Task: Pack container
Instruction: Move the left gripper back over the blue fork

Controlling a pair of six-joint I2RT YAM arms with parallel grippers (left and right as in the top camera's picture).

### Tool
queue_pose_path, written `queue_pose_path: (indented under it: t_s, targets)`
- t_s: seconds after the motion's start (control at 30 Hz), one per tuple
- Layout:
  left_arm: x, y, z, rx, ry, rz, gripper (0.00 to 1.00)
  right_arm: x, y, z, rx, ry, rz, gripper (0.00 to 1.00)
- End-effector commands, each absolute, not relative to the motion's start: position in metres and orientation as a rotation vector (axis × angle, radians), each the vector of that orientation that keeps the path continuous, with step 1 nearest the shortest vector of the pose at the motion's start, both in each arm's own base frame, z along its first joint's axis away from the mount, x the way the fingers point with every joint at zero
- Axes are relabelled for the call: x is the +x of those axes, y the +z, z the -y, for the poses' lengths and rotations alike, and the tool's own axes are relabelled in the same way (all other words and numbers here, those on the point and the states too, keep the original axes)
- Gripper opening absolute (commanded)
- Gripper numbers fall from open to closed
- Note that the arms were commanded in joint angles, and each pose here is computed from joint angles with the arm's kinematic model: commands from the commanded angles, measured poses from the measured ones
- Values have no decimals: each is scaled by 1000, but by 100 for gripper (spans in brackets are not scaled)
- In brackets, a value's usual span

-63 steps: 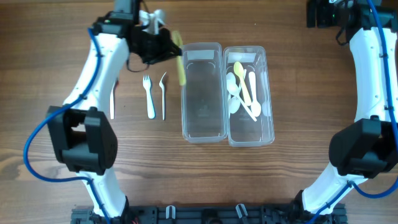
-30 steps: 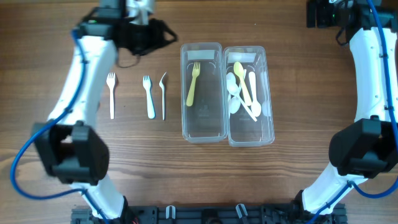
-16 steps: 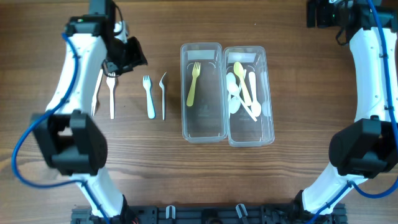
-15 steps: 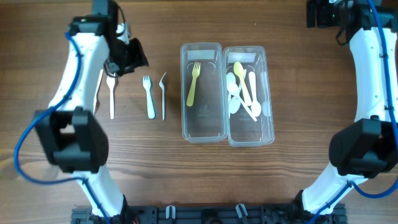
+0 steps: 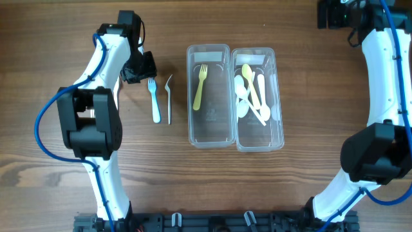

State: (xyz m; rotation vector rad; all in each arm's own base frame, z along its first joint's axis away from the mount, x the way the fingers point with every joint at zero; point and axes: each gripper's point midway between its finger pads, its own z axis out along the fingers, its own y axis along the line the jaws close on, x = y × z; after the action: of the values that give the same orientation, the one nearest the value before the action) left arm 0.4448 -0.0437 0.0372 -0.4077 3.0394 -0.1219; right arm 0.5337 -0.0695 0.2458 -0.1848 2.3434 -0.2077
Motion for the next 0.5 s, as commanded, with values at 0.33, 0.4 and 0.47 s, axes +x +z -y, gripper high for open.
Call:
queue_pose_path:
  t_s: [0.33,0.4,0.47]
  targets:
    - [442,20,50,-395,-154,-3083,43,534,244,70,-192,-225,-2347,100]
    - [440,17,52,-390,-153,-3097,43,534,244,70,-192,-225,-2347,100]
    - [438,14,54,-384,-151,-3107,43,534,244,69,-195,-224,-2347,100]
